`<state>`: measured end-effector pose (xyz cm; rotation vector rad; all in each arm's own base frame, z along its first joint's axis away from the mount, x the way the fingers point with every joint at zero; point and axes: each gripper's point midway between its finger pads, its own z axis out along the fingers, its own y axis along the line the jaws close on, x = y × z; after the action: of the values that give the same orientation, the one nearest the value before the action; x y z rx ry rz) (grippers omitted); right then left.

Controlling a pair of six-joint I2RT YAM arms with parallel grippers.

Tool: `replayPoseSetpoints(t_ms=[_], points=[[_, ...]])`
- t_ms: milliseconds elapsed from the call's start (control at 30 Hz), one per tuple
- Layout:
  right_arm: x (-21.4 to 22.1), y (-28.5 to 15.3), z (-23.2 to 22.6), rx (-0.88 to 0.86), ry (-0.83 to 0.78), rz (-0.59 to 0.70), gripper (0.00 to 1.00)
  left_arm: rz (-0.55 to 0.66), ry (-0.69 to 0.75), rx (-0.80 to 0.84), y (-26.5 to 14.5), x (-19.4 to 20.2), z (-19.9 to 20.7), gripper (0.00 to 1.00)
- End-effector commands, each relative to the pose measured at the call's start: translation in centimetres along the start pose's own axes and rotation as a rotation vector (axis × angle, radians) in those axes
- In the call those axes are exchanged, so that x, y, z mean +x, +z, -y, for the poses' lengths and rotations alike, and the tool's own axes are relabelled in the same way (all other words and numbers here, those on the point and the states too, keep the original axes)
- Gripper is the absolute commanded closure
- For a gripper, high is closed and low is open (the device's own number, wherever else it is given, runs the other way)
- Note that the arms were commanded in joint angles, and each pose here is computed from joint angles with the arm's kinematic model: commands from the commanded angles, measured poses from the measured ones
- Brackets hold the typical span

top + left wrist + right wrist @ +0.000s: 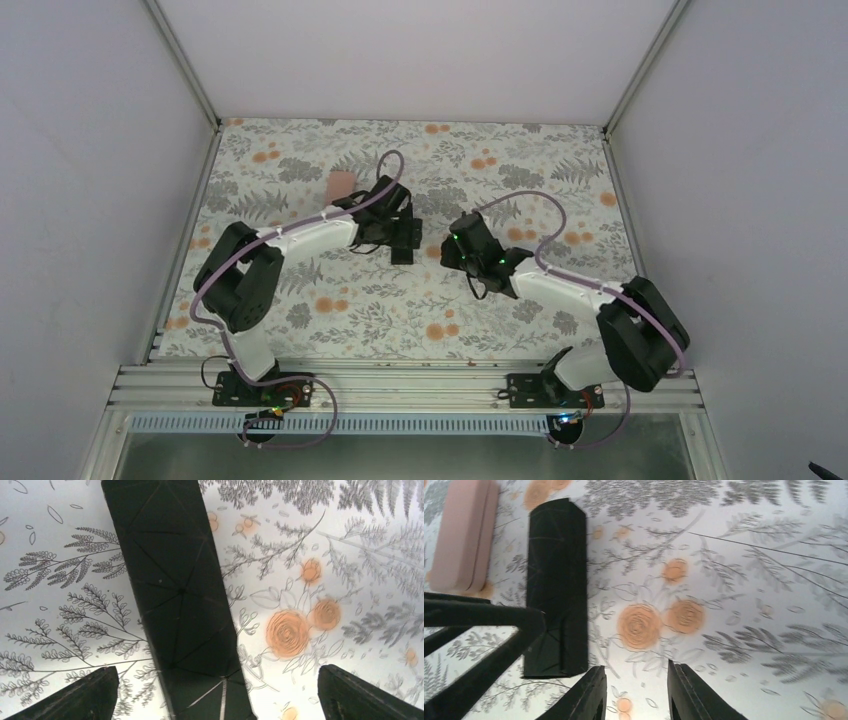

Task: Organize the sunglasses
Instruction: Move the sunglasses case at the center of the board.

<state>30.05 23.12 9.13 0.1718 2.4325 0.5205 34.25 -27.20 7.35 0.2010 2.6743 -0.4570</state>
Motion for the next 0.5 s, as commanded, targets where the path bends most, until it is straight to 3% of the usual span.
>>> replayPoseSetpoints(t_ms=[0, 300, 467], points=[[0.0, -1.2, 3.3, 0.101, 0.063, 0.072, 0.65, 0.054, -0.013, -0.128, 0.6, -0.6, -0.1, 0.0], [1.5, -1.6, 5.3, 0.125, 0.083, 0.054, 0.64, 0.023, -0.041, -0.222, 3.3, 0.7, -0.1, 0.0], [1.5, -1.6, 5.2, 0.122, 0.085, 0.053, 0.65, -0.024, -0.035, -0.258, 4.8, 1.6, -0.5, 0.14]])
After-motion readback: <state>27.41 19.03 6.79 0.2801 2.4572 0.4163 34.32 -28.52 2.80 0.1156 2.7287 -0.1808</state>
